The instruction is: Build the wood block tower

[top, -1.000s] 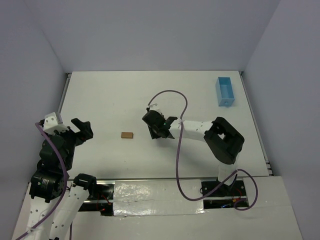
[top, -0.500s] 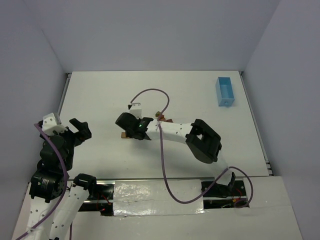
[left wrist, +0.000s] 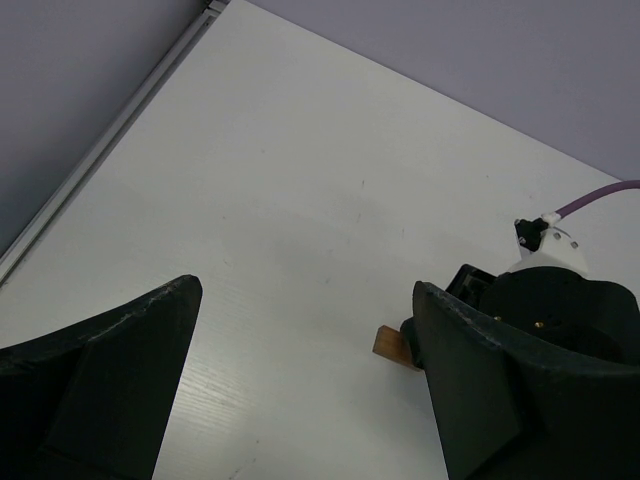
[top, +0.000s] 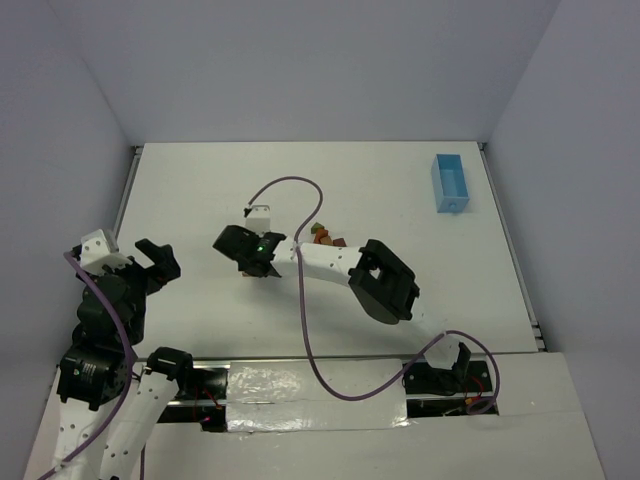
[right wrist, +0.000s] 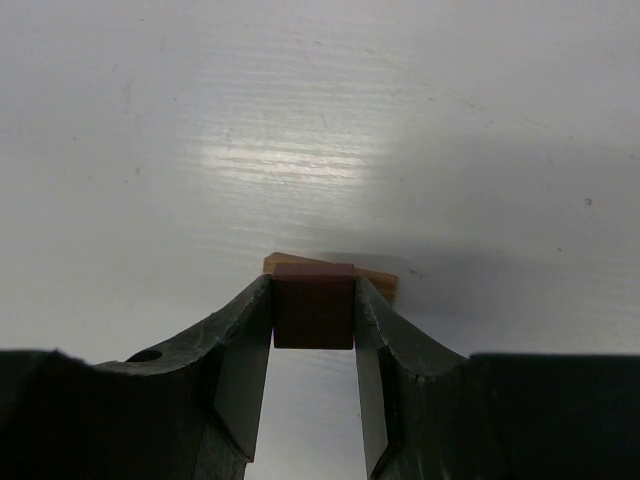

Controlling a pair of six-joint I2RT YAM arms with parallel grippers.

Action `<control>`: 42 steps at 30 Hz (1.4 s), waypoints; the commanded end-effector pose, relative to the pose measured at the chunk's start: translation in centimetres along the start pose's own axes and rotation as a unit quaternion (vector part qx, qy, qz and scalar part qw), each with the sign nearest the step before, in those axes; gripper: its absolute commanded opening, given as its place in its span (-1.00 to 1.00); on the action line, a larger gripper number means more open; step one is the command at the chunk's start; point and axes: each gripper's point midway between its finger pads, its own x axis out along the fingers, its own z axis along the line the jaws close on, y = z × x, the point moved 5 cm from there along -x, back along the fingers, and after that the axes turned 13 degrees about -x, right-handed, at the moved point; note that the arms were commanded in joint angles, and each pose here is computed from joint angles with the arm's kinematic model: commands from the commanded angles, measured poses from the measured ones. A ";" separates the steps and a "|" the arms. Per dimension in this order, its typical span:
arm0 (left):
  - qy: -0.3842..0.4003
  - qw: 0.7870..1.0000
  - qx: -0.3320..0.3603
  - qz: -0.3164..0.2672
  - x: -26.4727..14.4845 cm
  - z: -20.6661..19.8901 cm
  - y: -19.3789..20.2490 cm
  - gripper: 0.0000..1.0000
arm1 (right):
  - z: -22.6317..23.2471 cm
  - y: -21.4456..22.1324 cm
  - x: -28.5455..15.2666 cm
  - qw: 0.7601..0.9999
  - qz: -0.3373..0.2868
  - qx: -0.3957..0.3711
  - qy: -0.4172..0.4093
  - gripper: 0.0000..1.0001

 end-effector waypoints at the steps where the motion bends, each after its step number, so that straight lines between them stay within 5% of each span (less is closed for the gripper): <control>1: 0.012 1.000 -0.016 -0.021 -0.4 -0.4 -1.0 0.99 | 1.0 -0.5 0.1 1.000 -0.013 0.002 0.017 -0.29; 12: 0.020 1.000 -0.015 -0.019 -0.5 -0.6 -1.0 0.99 | 2.0 -0.4 0.6 1.000 -0.012 0.003 0.013 -0.14; 20: 0.024 0.999 -0.014 -0.018 -0.5 -0.7 -1.0 0.99 | 2.3 -0.6 -0.4 1.000 -0.015 0.004 0.008 0.28; 28: 0.024 1.000 -0.012 -0.015 -0.4 -0.7 -0.8 0.99 | 0.2 -4.0 -4.0 0.998 -0.058 0.014 -0.026 0.31; 42: 0.022 1.000 -0.014 -0.017 -0.5 -0.6 -0.9 0.99 | 1.9 -3.3 -2.1 0.996 -0.017 0.012 -0.092 0.26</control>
